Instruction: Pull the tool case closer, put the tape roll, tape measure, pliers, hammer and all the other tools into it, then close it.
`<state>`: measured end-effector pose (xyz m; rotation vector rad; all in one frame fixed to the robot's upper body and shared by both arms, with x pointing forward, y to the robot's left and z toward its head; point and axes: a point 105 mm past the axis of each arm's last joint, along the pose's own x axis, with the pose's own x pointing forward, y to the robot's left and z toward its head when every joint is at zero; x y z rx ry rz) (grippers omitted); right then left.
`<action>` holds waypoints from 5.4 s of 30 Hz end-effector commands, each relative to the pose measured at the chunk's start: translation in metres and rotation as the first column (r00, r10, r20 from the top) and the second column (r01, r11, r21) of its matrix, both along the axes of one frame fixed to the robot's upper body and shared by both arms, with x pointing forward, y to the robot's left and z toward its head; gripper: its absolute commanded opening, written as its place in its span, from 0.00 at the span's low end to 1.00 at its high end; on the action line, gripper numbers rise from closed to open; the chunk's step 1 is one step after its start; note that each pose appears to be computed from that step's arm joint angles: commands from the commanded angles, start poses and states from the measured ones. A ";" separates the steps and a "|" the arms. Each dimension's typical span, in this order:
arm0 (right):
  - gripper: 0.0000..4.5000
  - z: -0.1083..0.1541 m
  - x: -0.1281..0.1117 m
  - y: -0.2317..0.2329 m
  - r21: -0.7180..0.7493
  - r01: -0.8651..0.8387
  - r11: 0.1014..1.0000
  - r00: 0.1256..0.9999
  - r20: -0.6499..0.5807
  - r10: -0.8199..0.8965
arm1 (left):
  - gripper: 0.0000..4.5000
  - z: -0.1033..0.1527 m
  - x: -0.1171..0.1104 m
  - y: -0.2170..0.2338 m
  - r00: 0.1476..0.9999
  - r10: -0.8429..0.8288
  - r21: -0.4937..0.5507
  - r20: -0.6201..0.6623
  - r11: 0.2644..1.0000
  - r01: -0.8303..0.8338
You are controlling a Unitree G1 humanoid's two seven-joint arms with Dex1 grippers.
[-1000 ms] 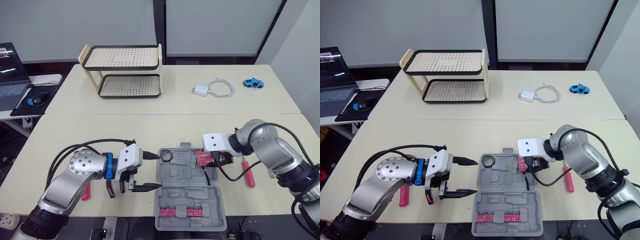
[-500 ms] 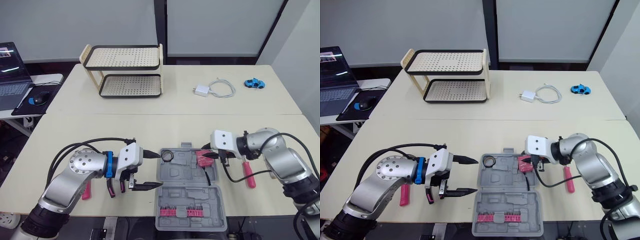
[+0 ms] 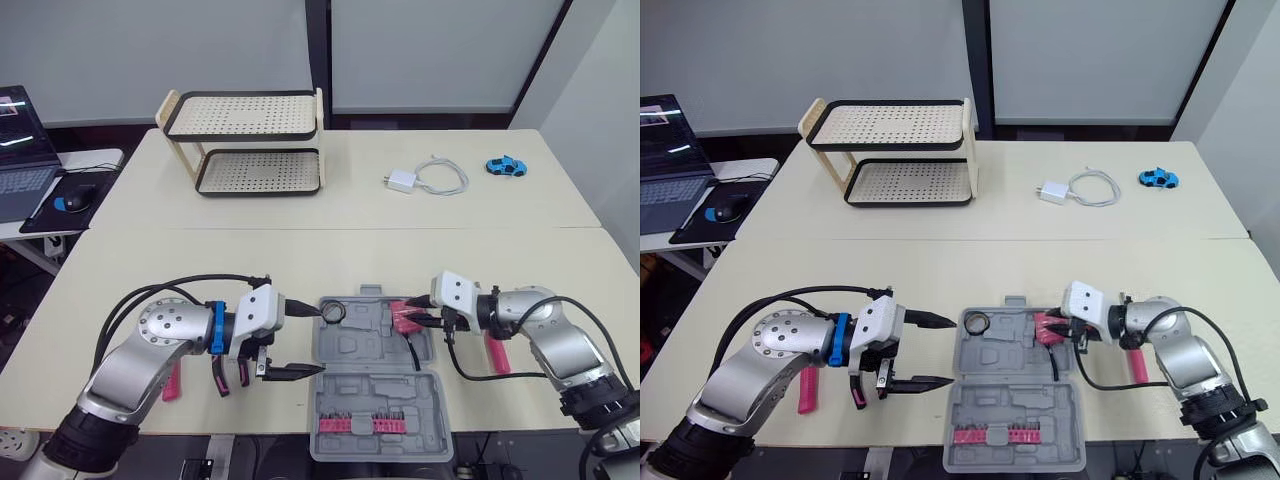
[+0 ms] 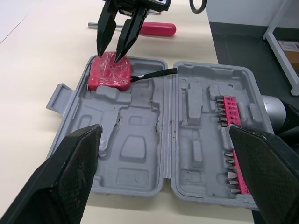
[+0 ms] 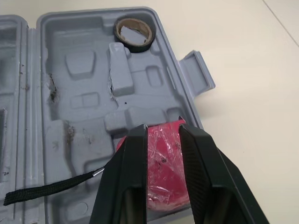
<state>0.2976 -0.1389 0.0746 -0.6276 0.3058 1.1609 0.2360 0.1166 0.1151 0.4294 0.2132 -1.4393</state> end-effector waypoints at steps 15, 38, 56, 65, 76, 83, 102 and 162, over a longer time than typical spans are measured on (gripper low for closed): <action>0.25 -0.047 0.000 -0.011 -0.044 0.147 0.988 0.970 -0.190 -0.152 | 1.00 0.007 0.001 -0.001 0.999 -0.015 -0.011 0.033 1.000 0.015; 0.25 -0.010 0.001 -0.003 0.046 0.071 0.996 0.997 0.029 -0.073 | 1.00 0.015 0.020 0.015 0.988 0.128 -0.063 0.083 0.990 -0.123; 0.25 0.081 -0.065 -0.128 -0.074 0.325 0.943 0.918 0.265 -0.295 | 1.00 0.021 0.017 0.232 0.558 0.822 -0.023 0.112 0.564 -0.826; 0.62 0.088 -0.099 -0.200 -0.243 0.377 0.894 0.926 0.106 -0.361 | 1.00 0.003 -0.040 0.288 0.612 0.789 0.289 0.052 0.574 -0.766; 0.99 0.096 -0.103 -0.203 -0.292 0.339 0.894 0.939 0.040 -0.342 | 1.00 0.010 -0.031 0.272 0.622 0.783 0.279 0.025 0.592 -0.757; 0.99 0.099 -0.099 -0.202 -0.326 0.302 0.896 0.952 0.052 -0.301 | 1.00 0.022 -0.030 0.247 0.602 0.799 0.273 0.020 0.574 -0.772; 0.99 0.126 -0.080 -0.055 -0.121 -0.112 0.986 0.993 0.009 0.114 | 1.00 -0.003 -0.061 0.195 0.385 0.916 0.123 -0.112 0.397 -0.909; 1.00 0.140 -0.069 0.016 0.091 -0.222 0.971 0.967 -0.106 0.231 | 0.55 -0.092 0.013 0.092 0.005 0.940 0.092 -0.342 0.039 -0.995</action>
